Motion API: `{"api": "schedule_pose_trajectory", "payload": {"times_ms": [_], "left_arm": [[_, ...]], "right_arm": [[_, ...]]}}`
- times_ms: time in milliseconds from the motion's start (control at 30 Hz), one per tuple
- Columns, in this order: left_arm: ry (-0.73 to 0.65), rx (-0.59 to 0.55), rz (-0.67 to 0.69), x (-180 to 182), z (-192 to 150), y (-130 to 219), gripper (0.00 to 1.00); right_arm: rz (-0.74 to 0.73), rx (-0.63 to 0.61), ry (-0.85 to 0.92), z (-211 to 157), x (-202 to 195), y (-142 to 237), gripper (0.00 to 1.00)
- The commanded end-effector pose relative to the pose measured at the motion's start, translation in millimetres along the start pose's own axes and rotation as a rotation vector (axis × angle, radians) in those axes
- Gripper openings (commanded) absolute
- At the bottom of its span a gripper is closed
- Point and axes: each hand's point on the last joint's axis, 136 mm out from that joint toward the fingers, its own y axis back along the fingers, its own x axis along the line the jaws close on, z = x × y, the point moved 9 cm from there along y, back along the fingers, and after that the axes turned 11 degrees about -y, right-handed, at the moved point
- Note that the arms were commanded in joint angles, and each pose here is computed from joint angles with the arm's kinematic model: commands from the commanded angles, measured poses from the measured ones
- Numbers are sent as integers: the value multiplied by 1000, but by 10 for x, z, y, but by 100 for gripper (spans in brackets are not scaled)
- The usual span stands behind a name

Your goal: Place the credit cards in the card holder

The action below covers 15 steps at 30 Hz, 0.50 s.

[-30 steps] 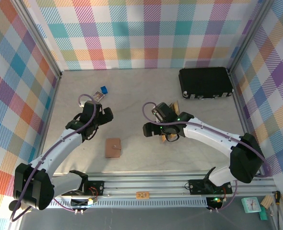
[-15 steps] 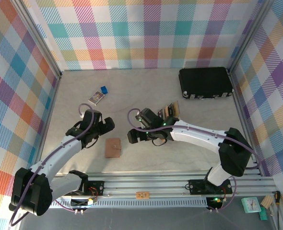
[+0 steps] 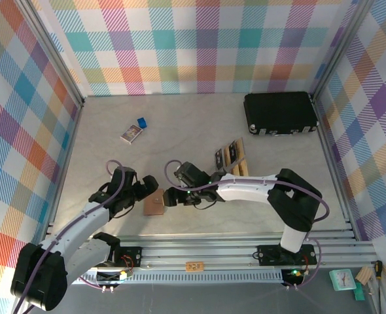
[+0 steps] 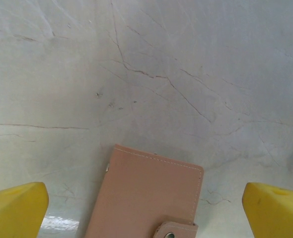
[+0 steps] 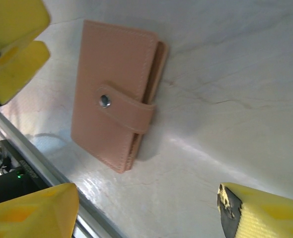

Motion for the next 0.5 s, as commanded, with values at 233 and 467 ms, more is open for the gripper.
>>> {"api": "schedule_pose_trajectory", "payload": {"times_ms": [233,467], "left_arm": [[36,-22,-139,-73,-37,-50,100],[56,-26,-168,-49,-91,-66,100]], "right_arm": [[72,13,-99,-198,16,-299,62],[80,10,-125,-238,-5,-397,56]]}}
